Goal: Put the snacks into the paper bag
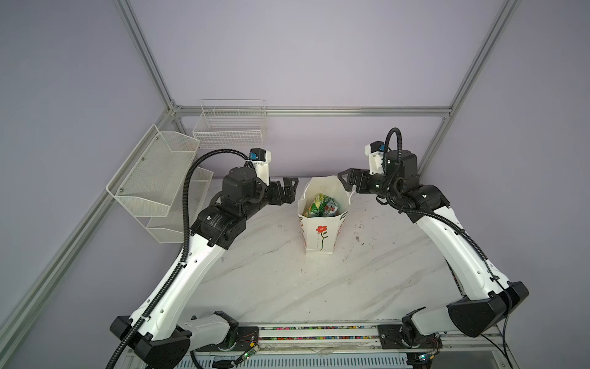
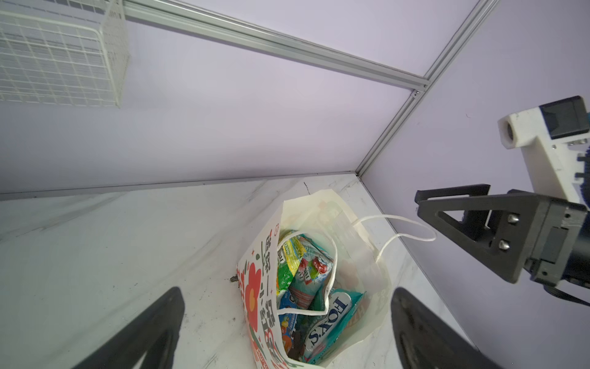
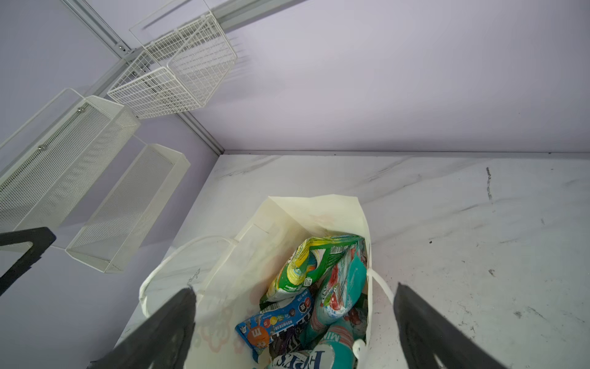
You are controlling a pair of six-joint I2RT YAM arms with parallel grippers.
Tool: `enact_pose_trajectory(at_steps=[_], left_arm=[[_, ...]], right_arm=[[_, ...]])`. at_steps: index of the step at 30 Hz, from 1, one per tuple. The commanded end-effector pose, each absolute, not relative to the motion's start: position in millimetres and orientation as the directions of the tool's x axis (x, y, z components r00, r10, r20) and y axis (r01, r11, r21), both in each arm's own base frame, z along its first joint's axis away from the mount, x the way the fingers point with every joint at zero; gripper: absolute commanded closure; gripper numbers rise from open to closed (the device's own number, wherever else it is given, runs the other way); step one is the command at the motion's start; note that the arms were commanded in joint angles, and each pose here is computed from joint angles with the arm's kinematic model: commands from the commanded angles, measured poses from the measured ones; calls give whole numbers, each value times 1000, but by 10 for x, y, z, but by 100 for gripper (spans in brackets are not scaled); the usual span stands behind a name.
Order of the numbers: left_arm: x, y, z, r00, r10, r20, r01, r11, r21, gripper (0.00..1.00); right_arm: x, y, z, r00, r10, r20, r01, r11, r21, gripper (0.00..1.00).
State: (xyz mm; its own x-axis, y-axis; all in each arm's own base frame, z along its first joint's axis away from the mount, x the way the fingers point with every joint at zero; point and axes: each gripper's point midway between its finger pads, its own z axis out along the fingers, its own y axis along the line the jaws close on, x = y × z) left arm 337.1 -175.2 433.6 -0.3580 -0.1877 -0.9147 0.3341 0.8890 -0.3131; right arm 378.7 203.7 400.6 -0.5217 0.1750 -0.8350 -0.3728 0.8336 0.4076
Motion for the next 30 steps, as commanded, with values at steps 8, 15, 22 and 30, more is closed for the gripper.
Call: enact_pose_trajectory(at_steps=[8,15,22,30], left_arm=[[3316,-1344,4438,-211,-135,-968,217,959,-181,0],[3279,-1195,4370,-194,-86,-977,162,980,-118,0],[3239,-1067,4281,-187,-33,-982,115,992,-55,0],[3197,-893,4092,-180,4,-984,39,999,-4,0]], right_arm=[[3693,1659,4366,-328,228,-917,-308,891,333,3],[3516,1474,4469,-181,252,-951,-311,902,298,3],[3117,1165,4559,41,360,-932,-318,889,329,3],[3139,1035,4318,8,322,-947,-228,922,311,3]])
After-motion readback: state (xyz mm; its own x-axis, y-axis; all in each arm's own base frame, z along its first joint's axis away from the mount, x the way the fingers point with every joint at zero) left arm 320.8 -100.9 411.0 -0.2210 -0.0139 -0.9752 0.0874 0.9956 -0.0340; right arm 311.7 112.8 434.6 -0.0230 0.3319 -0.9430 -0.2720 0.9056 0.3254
